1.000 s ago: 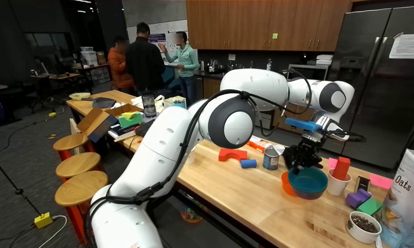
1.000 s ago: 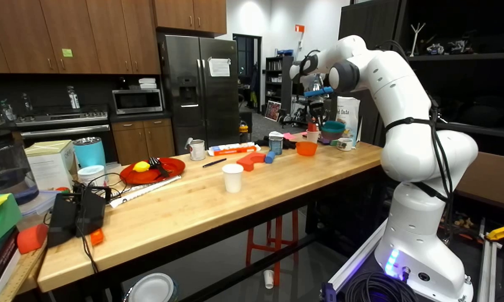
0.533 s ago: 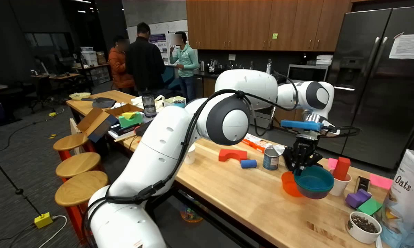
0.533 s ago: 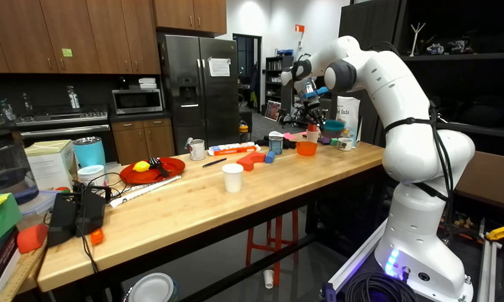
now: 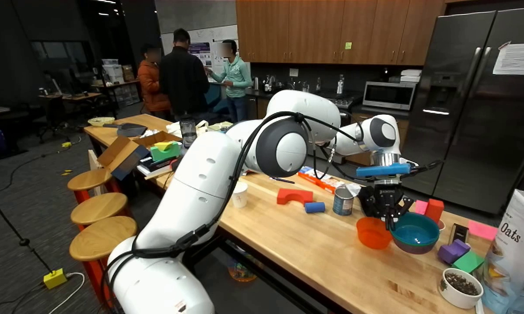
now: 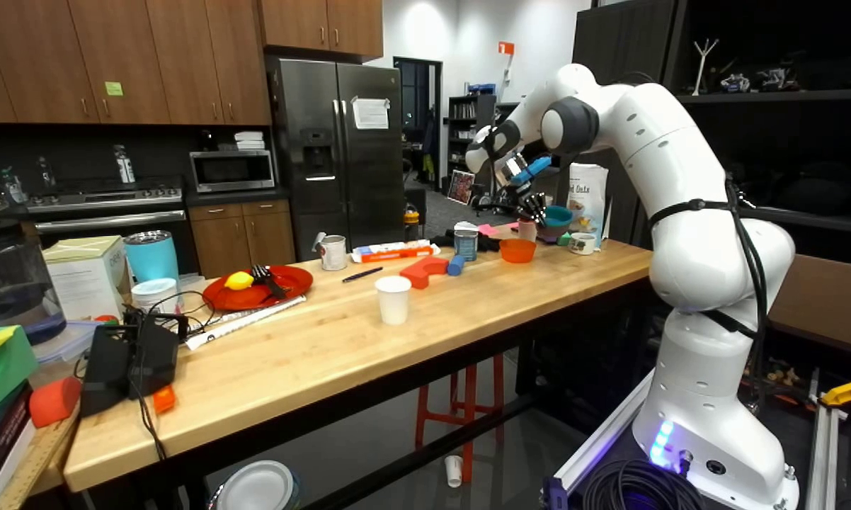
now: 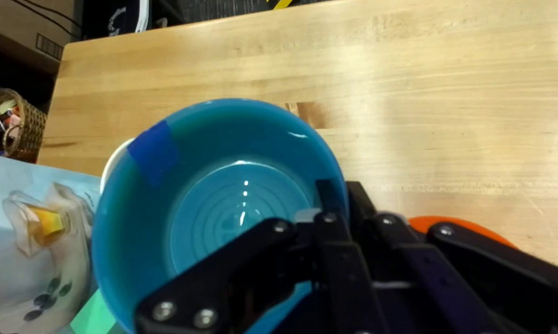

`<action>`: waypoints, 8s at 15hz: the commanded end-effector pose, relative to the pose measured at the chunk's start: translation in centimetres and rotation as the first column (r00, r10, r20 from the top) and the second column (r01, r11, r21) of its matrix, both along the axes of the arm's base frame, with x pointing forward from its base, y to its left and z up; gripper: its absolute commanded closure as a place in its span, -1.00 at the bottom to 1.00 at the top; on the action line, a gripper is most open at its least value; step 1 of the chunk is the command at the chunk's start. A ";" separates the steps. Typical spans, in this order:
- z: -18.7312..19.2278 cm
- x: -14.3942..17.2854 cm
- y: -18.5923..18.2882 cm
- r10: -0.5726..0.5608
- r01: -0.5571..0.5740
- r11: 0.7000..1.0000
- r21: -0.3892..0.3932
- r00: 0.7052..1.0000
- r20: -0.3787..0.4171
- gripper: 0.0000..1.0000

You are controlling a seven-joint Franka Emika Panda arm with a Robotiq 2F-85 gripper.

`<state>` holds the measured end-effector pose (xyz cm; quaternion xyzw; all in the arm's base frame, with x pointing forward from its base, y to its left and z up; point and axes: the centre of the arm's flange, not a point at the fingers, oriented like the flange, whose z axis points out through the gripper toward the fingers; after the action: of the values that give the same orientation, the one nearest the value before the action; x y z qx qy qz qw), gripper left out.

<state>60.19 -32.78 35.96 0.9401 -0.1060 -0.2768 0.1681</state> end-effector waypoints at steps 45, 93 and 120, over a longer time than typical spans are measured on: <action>3.3 2.3 14.3 0.562 -0.543 0.827 -0.147 0.807 0.180 0.95; 1.2 -3.3 11.6 0.310 -0.308 0.951 -0.035 0.949 0.063 0.95; 0.2 -1.7 8.2 0.330 -0.305 0.940 -0.154 0.928 0.175 0.95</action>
<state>59.11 -24.56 34.04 0.9569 -0.0019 -0.1610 0.2417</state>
